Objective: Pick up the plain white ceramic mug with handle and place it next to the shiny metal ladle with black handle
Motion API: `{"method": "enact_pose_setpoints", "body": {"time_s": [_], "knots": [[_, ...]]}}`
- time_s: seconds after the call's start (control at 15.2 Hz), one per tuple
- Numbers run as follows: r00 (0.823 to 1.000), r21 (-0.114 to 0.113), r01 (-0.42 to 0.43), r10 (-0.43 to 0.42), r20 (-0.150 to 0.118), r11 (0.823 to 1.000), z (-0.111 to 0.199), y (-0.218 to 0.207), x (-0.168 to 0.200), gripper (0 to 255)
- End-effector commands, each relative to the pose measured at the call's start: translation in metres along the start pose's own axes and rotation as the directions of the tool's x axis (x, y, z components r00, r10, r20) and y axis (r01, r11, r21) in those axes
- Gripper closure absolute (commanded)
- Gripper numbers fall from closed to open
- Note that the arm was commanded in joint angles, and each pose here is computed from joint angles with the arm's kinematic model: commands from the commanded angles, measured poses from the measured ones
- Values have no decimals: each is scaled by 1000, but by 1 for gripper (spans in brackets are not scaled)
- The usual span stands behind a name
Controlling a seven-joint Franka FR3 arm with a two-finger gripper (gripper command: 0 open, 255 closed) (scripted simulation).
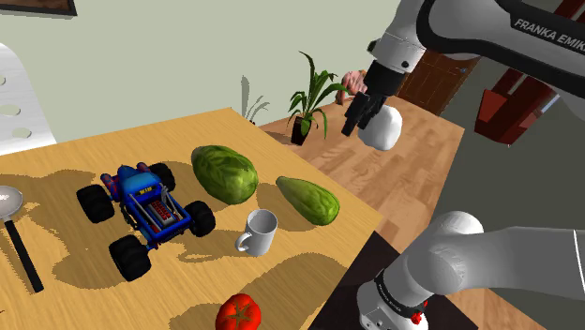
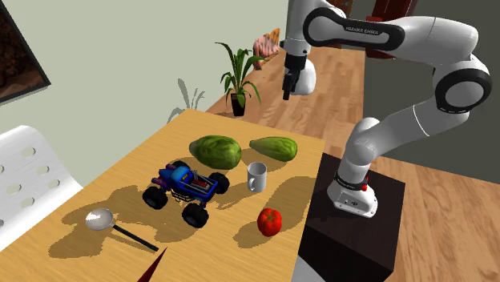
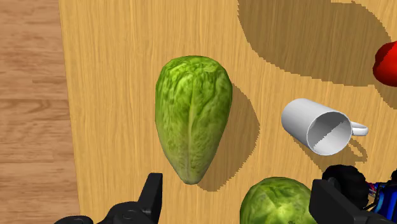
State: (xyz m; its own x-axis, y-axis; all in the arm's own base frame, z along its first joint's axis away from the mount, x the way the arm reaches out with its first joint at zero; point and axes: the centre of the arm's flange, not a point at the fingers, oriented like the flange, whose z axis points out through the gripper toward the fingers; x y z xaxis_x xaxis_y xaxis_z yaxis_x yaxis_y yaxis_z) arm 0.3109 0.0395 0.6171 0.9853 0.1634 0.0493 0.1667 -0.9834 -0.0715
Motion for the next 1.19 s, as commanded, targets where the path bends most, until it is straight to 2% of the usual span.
{"method": "enact_pose_setpoints", "body": {"time_s": [0.0,0.53,1.12], "knots": [[1000,0,0,0,0,1000,0,0,0,0],[994,-8,99,-99,-37,995,87,-58,10,0],[975,-21,209,-210,-78,978,185,-124,19,0]]}}
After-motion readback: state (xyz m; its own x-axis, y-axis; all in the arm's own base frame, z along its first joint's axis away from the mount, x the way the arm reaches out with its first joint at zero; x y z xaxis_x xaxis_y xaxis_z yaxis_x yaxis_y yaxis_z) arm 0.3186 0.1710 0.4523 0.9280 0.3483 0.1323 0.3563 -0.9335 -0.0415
